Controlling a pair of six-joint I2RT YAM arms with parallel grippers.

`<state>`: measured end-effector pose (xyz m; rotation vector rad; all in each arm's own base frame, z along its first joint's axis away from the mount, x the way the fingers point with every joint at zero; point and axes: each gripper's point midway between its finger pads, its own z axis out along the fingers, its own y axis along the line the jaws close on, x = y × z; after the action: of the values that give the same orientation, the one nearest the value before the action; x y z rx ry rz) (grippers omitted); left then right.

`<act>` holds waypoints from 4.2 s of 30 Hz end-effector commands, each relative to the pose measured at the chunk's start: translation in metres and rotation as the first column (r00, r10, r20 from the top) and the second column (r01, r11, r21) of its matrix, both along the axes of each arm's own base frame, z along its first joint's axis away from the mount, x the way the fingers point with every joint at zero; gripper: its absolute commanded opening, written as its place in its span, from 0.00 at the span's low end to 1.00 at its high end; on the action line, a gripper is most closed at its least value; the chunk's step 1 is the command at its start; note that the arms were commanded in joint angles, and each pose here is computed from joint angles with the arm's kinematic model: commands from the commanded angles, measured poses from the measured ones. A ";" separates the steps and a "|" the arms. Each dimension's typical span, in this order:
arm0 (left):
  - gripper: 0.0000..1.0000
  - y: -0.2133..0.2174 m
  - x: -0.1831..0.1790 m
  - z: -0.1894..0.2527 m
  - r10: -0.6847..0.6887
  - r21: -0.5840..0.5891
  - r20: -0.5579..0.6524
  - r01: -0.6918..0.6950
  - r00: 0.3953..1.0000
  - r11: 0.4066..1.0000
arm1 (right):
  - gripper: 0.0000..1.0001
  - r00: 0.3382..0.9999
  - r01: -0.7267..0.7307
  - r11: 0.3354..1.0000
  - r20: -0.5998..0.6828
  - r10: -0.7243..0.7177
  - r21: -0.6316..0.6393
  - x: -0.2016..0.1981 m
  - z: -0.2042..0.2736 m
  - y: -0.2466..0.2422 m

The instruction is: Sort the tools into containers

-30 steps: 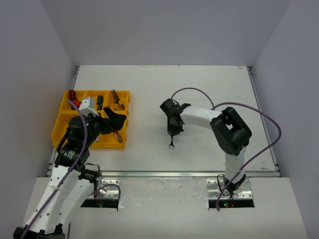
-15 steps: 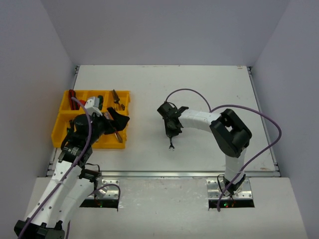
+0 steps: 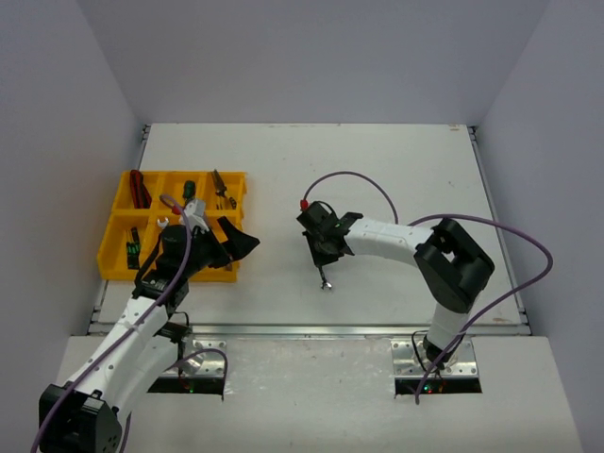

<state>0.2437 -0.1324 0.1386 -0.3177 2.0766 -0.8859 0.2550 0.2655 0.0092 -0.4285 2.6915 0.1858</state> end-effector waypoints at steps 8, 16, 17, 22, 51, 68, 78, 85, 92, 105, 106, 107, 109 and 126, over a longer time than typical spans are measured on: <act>1.00 -0.032 0.003 0.028 -0.060 -0.267 0.143 0.097 0.988 0.959 | 0.00 0.963 -0.200 0.966 0.215 0.163 0.166 -0.007 0.068 0.047; 0.97 -0.052 0.002 0.025 -0.063 -0.332 0.126 0.102 0.990 0.938 | 0.00 0.918 -0.318 0.918 0.320 0.235 0.238 -0.026 0.117 0.076; 0.97 -0.055 0.002 0.026 -0.060 -0.338 0.126 0.100 0.990 0.936 | 0.00 0.913 -0.325 0.913 0.332 0.236 0.247 -0.027 0.122 0.079; 0.93 -0.073 0.006 0.035 -0.083 -0.355 0.135 0.126 0.987 0.926 | 0.00 0.900 -0.358 0.888 0.360 0.246 0.289 -0.034 0.143 0.090; 0.00 -0.042 0.052 0.016 0.148 0.100 0.045 -0.152 0.988 0.983 | 0.85 0.925 -0.157 0.928 0.378 0.019 0.337 -0.019 0.160 0.034; 0.00 0.236 0.071 0.075 0.667 0.681 0.216 -0.600 0.713 0.421 | 0.95 0.897 -0.081 0.939 0.434 -0.077 0.335 -0.022 0.151 -0.056; 0.00 0.248 0.090 0.023 0.725 0.726 0.120 -0.558 0.678 0.402 | 0.95 0.905 -0.140 0.908 0.422 -0.044 0.396 -0.035 0.156 -0.047; 0.67 0.250 0.084 0.008 0.753 0.740 0.085 -0.548 0.652 0.391 | 0.95 0.899 -0.143 0.905 0.434 -0.051 0.401 -0.036 0.159 -0.049; 1.00 0.204 0.084 0.092 0.647 0.499 0.143 -0.619 0.749 0.606 | 0.95 0.900 -0.103 0.925 0.430 -0.070 0.366 -0.032 0.164 -0.057; 1.00 0.152 -0.029 0.192 0.384 0.341 0.490 -0.577 0.783 0.742 | 0.99 0.754 0.201 0.977 0.627 -0.198 0.067 -0.029 0.256 -0.174; 1.00 0.150 -0.035 0.194 0.375 0.332 0.504 -0.576 0.778 0.747 | 0.99 0.741 0.210 0.976 0.641 -0.199 0.060 -0.032 0.263 -0.182; 1.00 0.148 -0.040 0.196 0.366 0.328 0.517 -0.574 0.774 0.751 | 0.99 0.739 0.221 0.975 0.646 -0.192 0.038 -0.033 0.265 -0.187; 1.00 0.146 -0.053 0.196 0.350 0.328 0.532 -0.569 0.771 0.754 | 0.99 0.718 0.244 0.970 0.670 -0.191 0.015 -0.043 0.273 -0.206; 1.00 0.128 -0.116 0.205 0.275 0.241 0.586 -0.487 0.763 0.839 | 0.99 0.684 -0.085 0.921 0.695 -0.224 0.381 -0.159 0.329 -0.245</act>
<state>0.1237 0.0013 0.3501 -0.2449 1.5101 -0.2121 0.1097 0.0236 0.3448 -0.1581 1.7211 0.4125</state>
